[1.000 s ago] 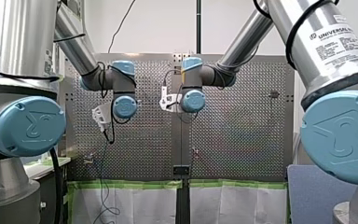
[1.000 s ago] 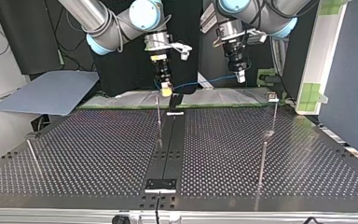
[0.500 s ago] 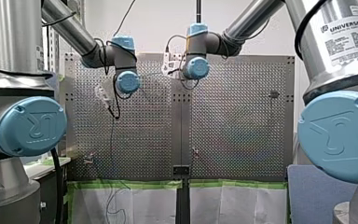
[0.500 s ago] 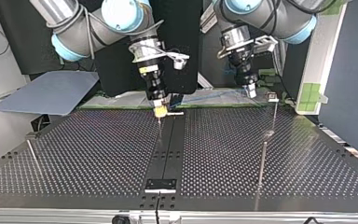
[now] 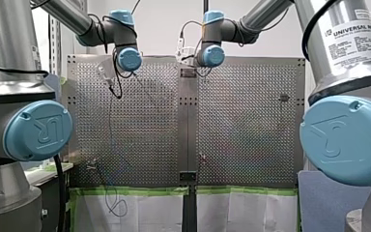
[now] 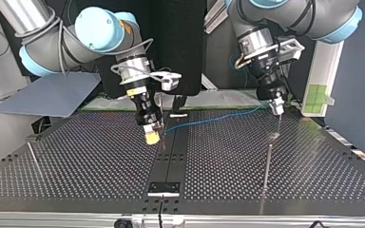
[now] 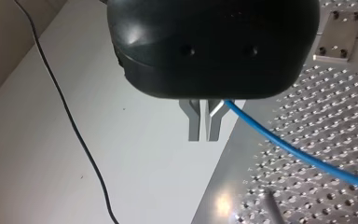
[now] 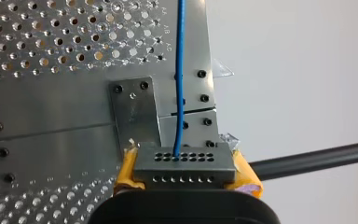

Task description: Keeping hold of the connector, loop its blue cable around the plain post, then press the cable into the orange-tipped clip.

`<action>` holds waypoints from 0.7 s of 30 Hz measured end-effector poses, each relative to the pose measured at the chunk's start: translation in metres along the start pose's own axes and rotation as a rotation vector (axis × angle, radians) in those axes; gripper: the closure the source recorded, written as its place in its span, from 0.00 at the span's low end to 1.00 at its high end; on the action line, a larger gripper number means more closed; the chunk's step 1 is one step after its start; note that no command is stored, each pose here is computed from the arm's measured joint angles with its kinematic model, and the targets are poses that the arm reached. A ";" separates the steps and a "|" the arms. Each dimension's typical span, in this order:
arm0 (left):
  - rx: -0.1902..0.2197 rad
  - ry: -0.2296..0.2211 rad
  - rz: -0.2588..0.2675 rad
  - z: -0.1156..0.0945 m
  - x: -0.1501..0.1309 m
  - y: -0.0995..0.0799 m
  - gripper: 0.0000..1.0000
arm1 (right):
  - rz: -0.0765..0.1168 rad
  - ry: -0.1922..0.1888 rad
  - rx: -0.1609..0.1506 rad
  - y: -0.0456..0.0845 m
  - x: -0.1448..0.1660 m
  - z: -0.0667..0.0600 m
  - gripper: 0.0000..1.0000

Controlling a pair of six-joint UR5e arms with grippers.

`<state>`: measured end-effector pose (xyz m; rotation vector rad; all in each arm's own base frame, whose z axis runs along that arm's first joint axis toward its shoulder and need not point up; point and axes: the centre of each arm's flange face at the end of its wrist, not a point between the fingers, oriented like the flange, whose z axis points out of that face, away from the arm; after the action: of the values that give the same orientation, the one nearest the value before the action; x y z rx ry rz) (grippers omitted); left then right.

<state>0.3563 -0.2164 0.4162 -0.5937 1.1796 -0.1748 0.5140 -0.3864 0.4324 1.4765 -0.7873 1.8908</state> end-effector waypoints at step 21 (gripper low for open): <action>-0.010 0.046 0.080 0.093 -0.013 0.006 0.90 | 0.014 0.031 0.105 -0.006 0.012 0.046 1.00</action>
<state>0.4347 -0.1742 0.4467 -0.5526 1.2478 -0.1150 0.5447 -0.4159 0.4540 1.5044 -0.6949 1.9875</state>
